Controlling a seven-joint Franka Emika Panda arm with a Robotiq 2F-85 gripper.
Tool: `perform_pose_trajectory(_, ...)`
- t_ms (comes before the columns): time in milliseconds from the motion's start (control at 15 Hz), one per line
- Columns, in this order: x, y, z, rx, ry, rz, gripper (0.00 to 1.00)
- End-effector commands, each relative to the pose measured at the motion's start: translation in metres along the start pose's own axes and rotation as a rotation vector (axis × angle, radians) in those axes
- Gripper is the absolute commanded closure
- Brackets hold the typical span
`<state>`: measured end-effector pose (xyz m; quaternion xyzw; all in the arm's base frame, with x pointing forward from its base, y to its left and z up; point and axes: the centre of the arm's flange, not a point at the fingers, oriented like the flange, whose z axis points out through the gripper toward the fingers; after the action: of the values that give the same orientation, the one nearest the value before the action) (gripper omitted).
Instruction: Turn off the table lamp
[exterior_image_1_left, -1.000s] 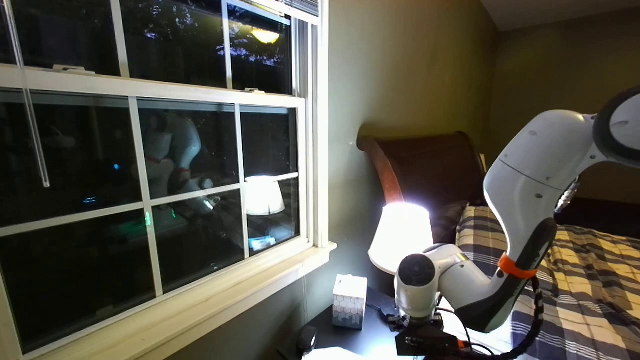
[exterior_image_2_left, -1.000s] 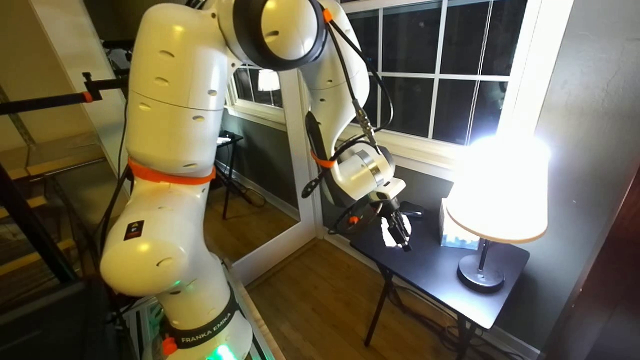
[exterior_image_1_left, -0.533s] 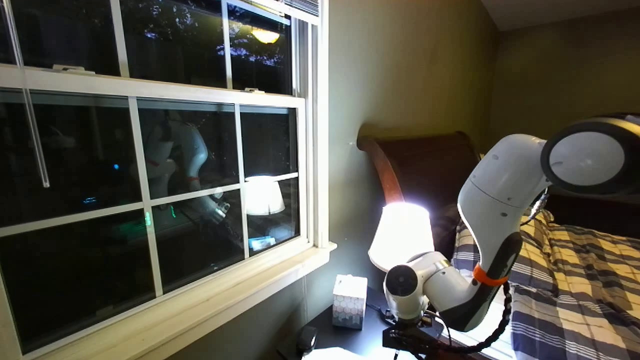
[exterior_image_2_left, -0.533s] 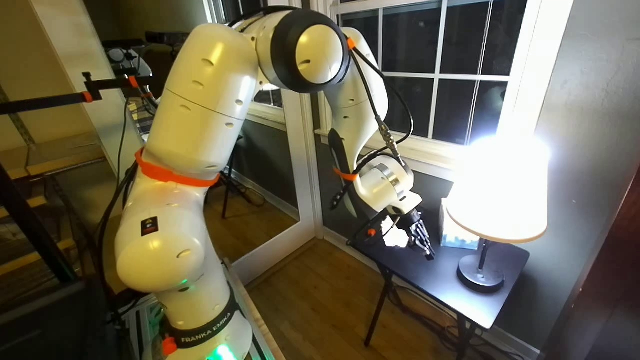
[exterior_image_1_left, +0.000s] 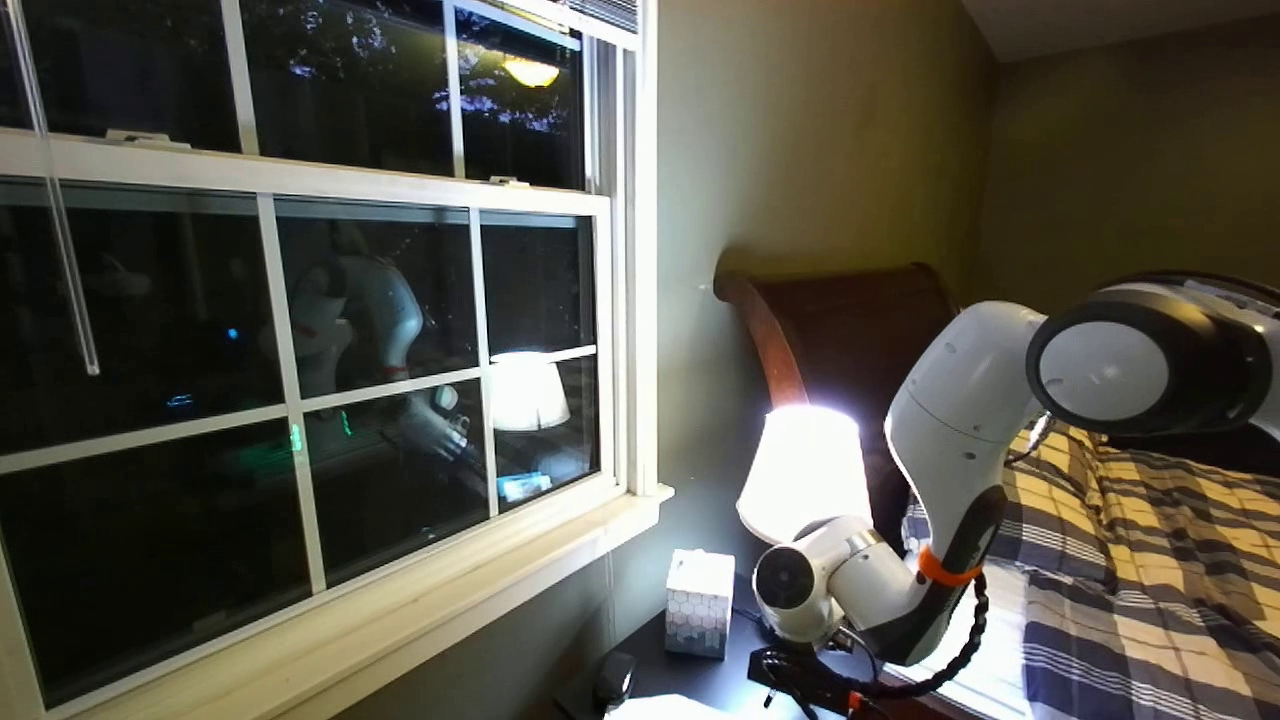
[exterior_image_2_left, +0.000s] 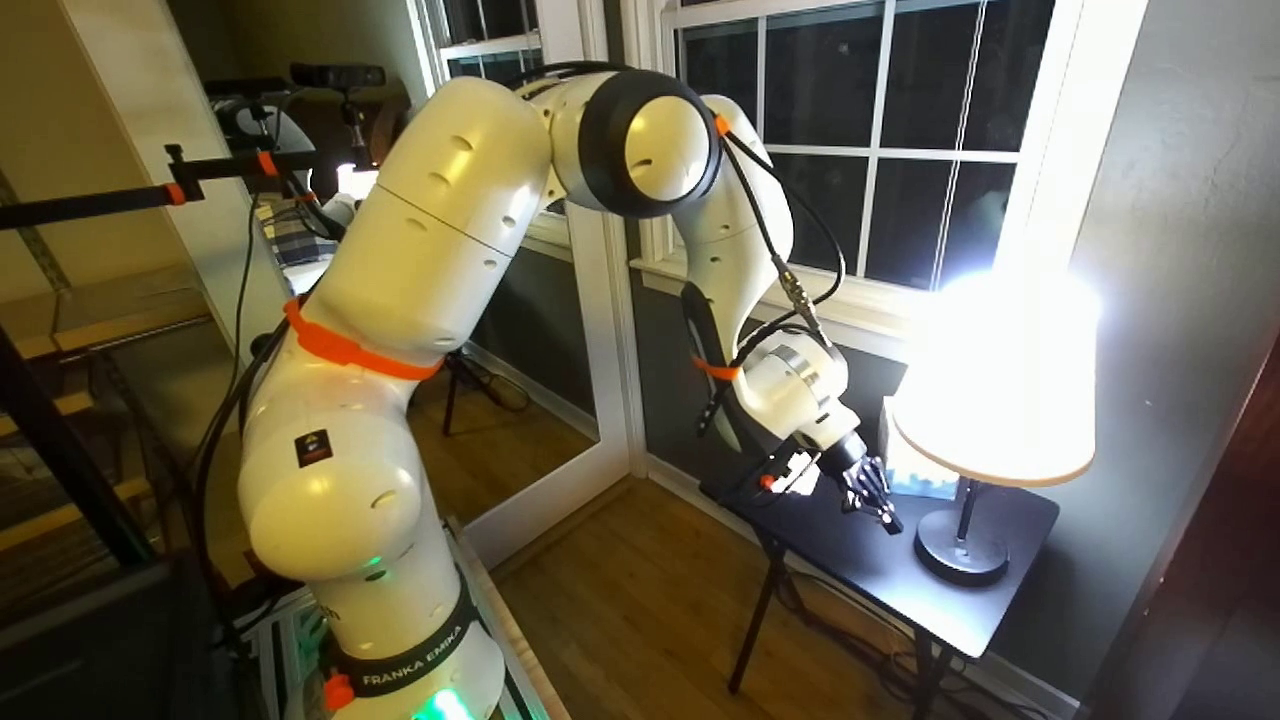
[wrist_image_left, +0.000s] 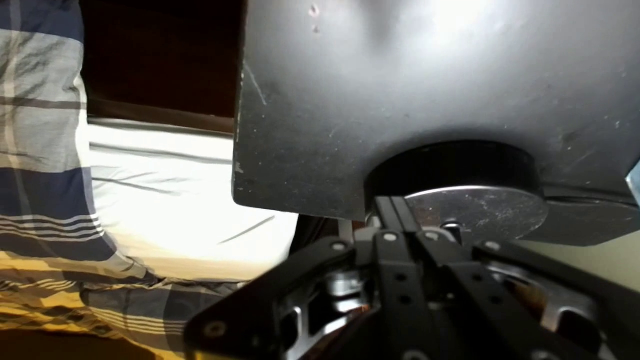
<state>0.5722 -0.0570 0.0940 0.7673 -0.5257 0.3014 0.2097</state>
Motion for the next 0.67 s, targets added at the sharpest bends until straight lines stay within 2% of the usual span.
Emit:
perform_pose_trajectory(0, 0.004, -0.005, 0.022, -0.008, 0.088, 0.072, 1.00)
perform_pose_trajectory(400, 0.015, -0.007, 0.041, 0.022, 0.178, 0.056, 1.00)
perform_pose_trajectory(533, 0.015, -0.007, 0.048, 0.038, 0.179, 0.013, 1.00)
perform_pose_trajectory(600, 0.019, -0.007, 0.034, 0.017, 0.155, 0.026, 0.99)
